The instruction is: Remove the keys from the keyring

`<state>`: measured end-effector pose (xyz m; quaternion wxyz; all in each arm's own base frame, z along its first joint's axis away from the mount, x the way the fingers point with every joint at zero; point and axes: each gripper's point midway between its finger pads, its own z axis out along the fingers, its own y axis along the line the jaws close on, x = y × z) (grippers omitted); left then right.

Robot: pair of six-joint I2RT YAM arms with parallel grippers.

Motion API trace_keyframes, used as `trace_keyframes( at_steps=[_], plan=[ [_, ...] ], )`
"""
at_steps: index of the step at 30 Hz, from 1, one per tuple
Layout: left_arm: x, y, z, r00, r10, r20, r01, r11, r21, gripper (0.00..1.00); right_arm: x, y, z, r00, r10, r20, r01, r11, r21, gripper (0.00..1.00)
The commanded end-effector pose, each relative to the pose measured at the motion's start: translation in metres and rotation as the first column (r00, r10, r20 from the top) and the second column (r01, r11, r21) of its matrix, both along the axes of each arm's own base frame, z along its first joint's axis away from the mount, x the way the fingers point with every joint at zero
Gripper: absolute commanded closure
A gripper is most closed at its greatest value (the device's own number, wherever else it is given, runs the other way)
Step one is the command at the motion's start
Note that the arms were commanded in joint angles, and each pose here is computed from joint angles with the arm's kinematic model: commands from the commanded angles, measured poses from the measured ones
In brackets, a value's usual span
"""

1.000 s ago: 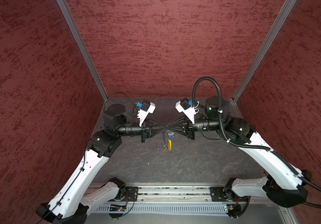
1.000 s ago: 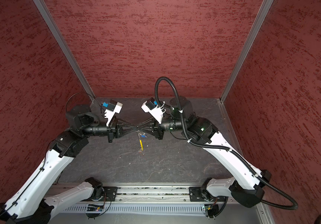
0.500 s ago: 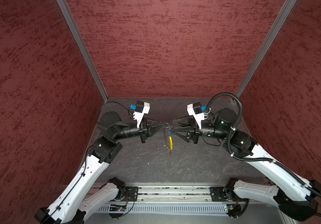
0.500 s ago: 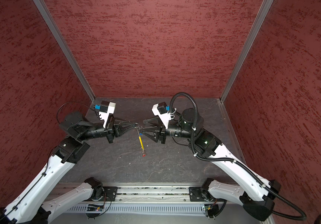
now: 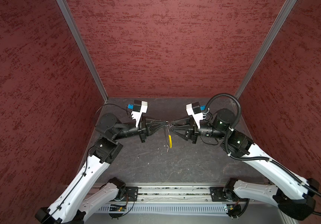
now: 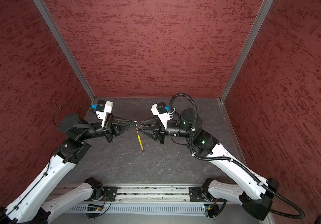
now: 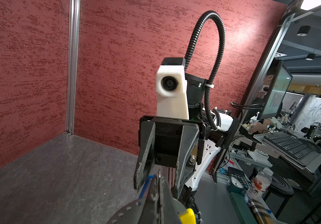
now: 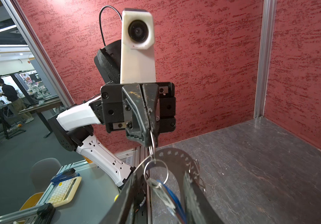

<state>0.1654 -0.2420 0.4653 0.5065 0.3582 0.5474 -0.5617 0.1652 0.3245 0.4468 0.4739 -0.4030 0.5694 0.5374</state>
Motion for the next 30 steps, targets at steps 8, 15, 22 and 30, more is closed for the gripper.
trace_keyframes(
  at_steps=[8, 15, 22, 30],
  plan=[
    [-0.004, 0.002, 0.010, 0.999, 0.002, 0.036, -0.001, 0.999, -0.035, 1.00, -0.010, 0.002, 0.004, 0.998, 0.058, 0.022, -0.058, 0.998, 0.025, 0.83],
    [-0.001, 0.004, 0.014, 0.999, 0.027, 0.039, -0.025, 0.998, -0.065, 1.00, -0.012, 0.004, 0.002, 0.997, 0.077, 0.018, -0.077, 0.997, 0.019, 1.00],
    [0.001, 0.006, 0.018, 0.999, 0.034, 0.035, -0.030, 0.992, -0.120, 1.00, -0.012, 0.013, -0.009, 0.994, 0.111, -0.010, -0.111, 0.994, -0.011, 1.00],
    [-0.003, 0.007, 0.022, 0.998, 0.022, 0.055, -0.015, 0.990, -0.139, 1.00, -0.010, 0.021, -0.025, 0.989, 0.137, -0.054, -0.139, 0.990, -0.035, 1.00]
  ],
)
